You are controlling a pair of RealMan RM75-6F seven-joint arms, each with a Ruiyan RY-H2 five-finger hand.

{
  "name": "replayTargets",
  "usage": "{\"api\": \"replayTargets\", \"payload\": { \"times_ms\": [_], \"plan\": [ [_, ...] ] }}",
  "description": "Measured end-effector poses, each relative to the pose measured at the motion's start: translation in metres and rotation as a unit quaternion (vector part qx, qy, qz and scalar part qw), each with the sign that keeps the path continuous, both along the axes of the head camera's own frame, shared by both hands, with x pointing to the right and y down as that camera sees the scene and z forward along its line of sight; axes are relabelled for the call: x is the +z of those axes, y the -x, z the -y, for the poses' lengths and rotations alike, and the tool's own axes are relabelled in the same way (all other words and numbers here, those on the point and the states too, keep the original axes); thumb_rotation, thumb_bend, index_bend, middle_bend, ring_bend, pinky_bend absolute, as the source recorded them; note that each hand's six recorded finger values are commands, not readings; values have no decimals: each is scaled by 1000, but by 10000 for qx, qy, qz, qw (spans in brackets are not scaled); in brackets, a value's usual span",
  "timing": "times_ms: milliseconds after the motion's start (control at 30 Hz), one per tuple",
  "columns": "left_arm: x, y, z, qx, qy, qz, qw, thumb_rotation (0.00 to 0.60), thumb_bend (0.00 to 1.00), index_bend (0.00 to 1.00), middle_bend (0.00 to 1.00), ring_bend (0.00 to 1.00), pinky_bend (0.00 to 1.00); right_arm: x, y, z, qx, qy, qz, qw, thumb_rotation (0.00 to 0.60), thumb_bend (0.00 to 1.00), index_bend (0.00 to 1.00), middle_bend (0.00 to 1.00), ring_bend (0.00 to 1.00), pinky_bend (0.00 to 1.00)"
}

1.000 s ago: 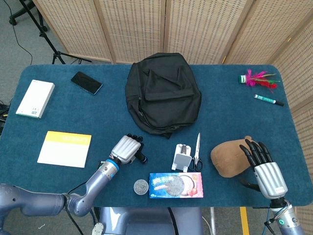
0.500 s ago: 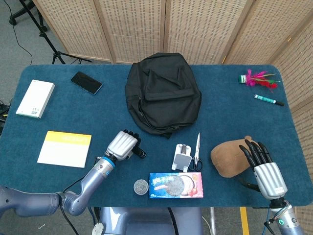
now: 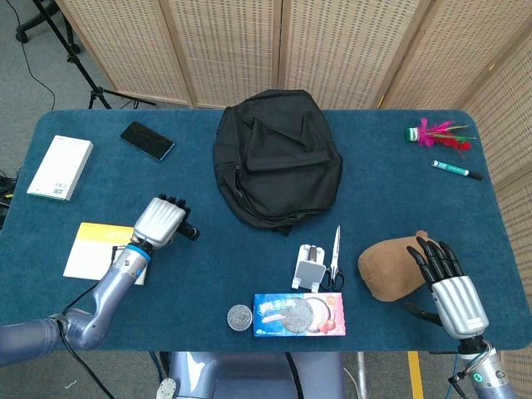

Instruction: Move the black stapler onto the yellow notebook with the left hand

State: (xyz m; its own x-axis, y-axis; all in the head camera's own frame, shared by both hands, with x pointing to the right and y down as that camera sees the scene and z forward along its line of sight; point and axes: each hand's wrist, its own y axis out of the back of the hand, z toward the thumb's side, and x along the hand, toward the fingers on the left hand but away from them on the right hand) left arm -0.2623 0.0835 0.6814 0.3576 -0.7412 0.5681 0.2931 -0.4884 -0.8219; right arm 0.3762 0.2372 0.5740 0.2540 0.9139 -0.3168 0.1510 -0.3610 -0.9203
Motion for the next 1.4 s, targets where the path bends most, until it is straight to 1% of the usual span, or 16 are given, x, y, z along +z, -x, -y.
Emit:
{"api": "replayTargets", "payload": {
  "times_ms": [33,100,333,600,800,933,1167,1267,1400],
  "plan": [
    [0,13,2,-55,-17,95,9999,600,463,759,411,369,380,0,0,0,-8,3,-3,10000,600,105,3,0,0,0],
    [0,27,1,-133,-4,168,9998,600,463,759,411,369,380,0,1,-1,-23,-1,0,10000,600,105,3,0,0,0],
    [-4,82,-14,-401,106,394,9984,600,464,766,416,378,392,0,2,-1,-27,4,-1,10000,600,105,3,0,0,0],
    [-12,121,-32,-611,125,622,9961,600,463,768,418,393,403,-1,4,-3,-67,0,14,10000,600,105,3,0,0,0],
    [-14,150,-53,-732,277,768,9940,600,463,767,418,393,403,-1,6,-5,-119,27,39,9999,600,105,3,0,0,0],
    [-10,160,-59,-731,416,865,9927,600,461,768,418,393,403,-1,6,-5,-121,25,36,9999,600,105,2,0,0,0],
    [3,169,-66,-753,545,985,9908,600,456,767,418,392,402,-1,6,-5,-124,28,40,9999,600,105,2,0,0,0],
    [8,169,-70,-746,615,1013,9901,600,428,767,418,391,401,-1,5,-5,-107,16,49,9999,600,105,3,0,0,0],
    [12,170,-71,-753,672,1015,9897,600,362,766,416,392,400,-1,6,-5,-123,1,49,9999,600,105,2,0,0,0]
  ]
}}
